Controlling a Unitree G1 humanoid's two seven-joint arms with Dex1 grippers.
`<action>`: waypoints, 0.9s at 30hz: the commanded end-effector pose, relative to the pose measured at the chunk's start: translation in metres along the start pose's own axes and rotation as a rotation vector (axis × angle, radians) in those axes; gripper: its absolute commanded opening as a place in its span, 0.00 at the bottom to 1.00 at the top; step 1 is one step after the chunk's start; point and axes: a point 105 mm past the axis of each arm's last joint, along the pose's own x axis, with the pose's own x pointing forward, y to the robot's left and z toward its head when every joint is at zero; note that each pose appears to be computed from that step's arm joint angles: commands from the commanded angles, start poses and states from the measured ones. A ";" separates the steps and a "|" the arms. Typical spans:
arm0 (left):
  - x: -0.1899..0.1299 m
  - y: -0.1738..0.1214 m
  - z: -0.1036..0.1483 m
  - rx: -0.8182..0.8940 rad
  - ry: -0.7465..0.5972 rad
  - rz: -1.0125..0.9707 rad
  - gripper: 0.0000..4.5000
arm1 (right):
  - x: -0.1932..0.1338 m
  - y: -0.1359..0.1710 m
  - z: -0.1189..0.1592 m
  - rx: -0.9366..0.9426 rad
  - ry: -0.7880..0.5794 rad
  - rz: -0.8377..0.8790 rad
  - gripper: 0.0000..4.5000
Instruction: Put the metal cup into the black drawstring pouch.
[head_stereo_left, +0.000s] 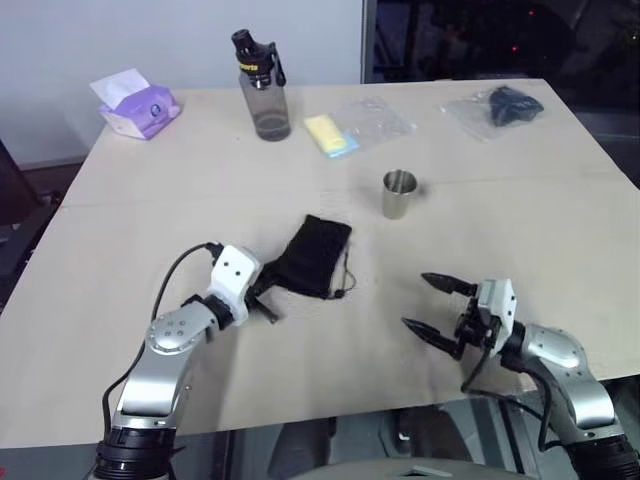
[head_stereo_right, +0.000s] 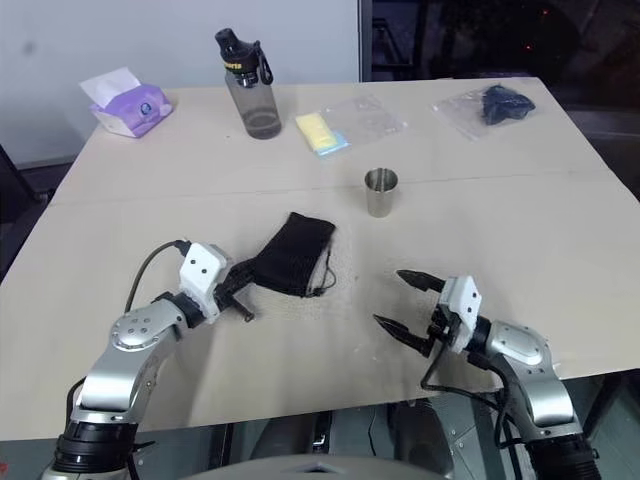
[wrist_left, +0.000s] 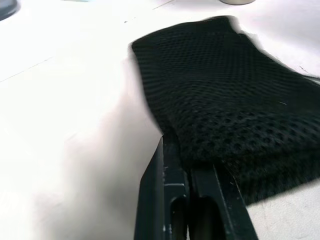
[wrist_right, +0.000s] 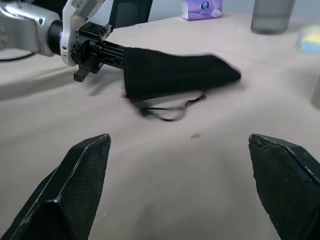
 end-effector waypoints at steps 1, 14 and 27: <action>0.003 -0.001 0.014 0.009 -0.039 -0.002 0.02 | 0.019 -0.030 0.051 -0.213 -0.089 -0.104 1.00; 0.021 0.009 0.035 -0.050 -0.046 0.145 0.02 | 0.087 -0.100 0.055 -0.731 0.324 -0.139 1.00; 0.016 0.016 0.040 -0.072 -0.030 0.215 0.00 | 0.092 -0.107 0.030 -0.887 0.469 0.019 0.62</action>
